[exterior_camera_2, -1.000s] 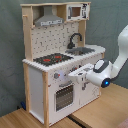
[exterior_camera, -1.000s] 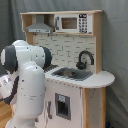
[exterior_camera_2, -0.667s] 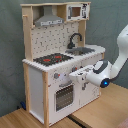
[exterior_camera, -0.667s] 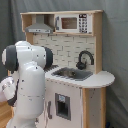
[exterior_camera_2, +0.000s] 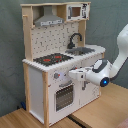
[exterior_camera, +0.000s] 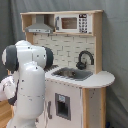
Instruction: Play with the kitchen
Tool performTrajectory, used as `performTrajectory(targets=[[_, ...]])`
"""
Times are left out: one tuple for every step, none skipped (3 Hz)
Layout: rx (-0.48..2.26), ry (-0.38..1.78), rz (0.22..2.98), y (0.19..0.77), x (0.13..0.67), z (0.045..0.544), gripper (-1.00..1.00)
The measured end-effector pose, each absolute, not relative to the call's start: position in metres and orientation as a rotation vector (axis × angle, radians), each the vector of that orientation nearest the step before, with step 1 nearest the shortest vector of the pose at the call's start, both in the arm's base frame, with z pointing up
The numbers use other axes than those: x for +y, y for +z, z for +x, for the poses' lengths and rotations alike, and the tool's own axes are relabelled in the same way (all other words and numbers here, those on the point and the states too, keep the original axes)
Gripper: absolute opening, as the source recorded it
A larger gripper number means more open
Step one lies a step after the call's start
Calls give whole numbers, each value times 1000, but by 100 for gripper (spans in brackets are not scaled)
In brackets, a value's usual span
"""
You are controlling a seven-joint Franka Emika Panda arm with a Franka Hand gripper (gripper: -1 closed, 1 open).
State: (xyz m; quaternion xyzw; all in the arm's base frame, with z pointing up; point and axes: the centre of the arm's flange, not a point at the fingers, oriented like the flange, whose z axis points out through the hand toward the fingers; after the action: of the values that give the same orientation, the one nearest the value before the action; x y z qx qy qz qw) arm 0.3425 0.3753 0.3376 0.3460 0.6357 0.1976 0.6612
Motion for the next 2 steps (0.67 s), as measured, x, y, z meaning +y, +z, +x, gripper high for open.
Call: performTrajectory(targets=[[1527,523,746,338,394,328,100],[1564,532,669,338,392,336,100]])
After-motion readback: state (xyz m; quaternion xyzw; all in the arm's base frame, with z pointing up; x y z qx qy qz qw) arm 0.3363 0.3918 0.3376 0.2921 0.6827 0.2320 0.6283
